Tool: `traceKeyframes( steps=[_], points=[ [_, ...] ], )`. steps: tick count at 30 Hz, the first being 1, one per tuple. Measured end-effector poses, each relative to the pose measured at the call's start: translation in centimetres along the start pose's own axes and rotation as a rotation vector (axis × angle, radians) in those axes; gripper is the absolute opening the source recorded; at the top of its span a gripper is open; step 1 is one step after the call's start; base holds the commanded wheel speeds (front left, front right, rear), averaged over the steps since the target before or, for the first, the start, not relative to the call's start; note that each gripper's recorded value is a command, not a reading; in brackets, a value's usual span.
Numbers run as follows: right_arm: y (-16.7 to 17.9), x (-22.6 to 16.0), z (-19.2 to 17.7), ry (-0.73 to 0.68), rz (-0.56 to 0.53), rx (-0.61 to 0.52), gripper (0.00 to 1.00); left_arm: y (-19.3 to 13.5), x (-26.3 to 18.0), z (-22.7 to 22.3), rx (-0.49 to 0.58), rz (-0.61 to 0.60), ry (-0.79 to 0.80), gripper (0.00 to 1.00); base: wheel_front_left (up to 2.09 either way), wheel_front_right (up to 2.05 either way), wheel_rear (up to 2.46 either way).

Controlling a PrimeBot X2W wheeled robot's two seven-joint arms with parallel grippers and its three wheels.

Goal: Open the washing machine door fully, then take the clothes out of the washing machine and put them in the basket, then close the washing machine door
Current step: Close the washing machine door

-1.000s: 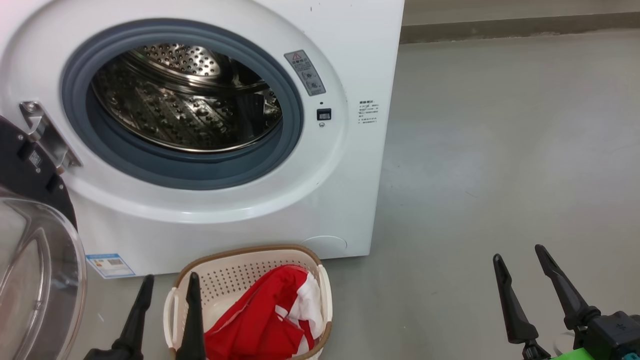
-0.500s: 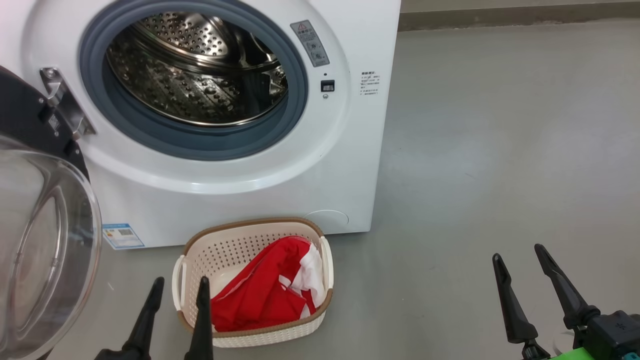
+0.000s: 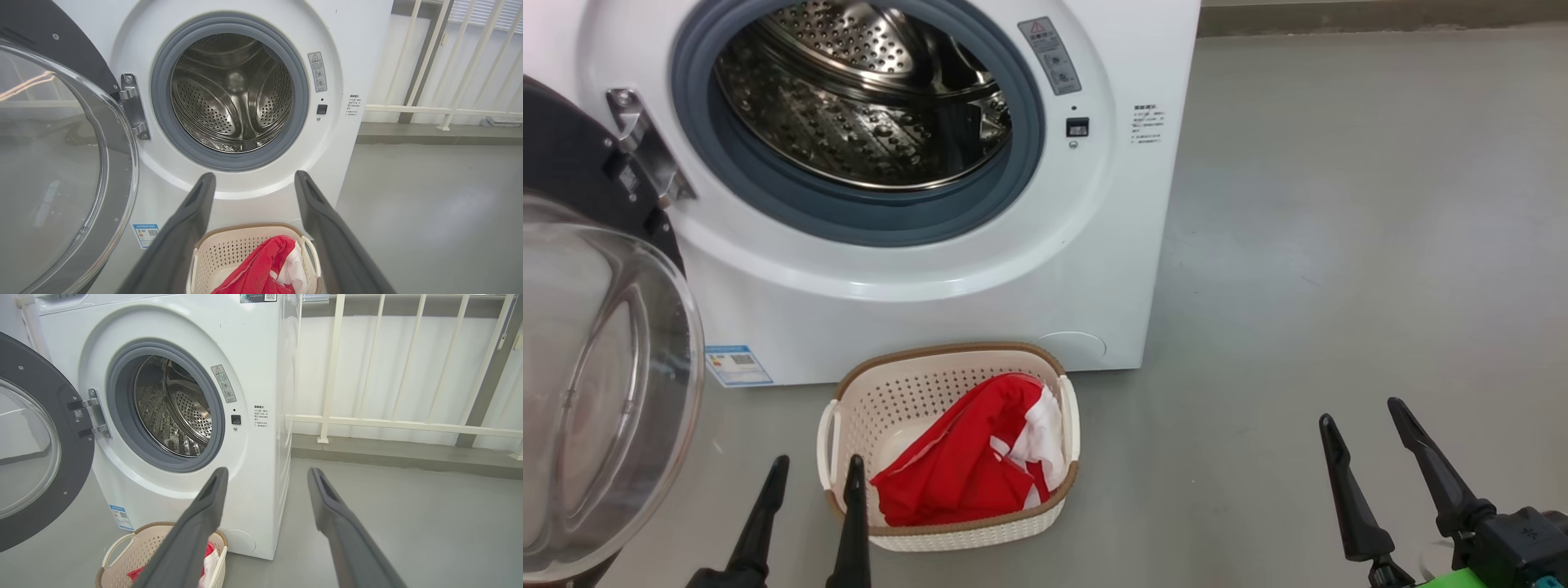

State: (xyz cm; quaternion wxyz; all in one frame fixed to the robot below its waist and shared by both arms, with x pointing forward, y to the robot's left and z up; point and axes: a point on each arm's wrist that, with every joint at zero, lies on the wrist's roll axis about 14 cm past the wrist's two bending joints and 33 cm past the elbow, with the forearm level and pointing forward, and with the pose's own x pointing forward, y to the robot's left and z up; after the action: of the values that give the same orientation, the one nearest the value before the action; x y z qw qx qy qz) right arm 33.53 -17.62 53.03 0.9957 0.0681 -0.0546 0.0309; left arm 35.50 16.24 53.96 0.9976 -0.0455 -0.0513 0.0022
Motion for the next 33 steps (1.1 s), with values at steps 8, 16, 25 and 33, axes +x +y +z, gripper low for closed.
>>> traceKeyframes(
  steps=[8,16,25,33],
  points=[
    [2.0,1.2,-0.2,0.008,0.068,0.0,1.0,1.8,-0.8,0.6,0.008,0.062,-0.014,1.0,0.0,0.0,0.0],
    [4.8,2.7,-0.9,0.026,0.163,0.009,1.0,4.9,-2.5,1.3,0.022,0.182,-0.033,1.0,0.0,0.0,0.0],
    [8.7,4.2,-1.4,0.035,0.282,0.025,1.0,8.6,-5.2,2.7,0.044,0.323,-0.072,1.0,0.0,0.0,0.0],
    [11.9,4.9,-1.7,0.04,0.378,0.039,1.0,11.4,-7.8,3.7,0.062,0.44,-0.099,1.0,0.0,0.0,0.0]
  ],
)
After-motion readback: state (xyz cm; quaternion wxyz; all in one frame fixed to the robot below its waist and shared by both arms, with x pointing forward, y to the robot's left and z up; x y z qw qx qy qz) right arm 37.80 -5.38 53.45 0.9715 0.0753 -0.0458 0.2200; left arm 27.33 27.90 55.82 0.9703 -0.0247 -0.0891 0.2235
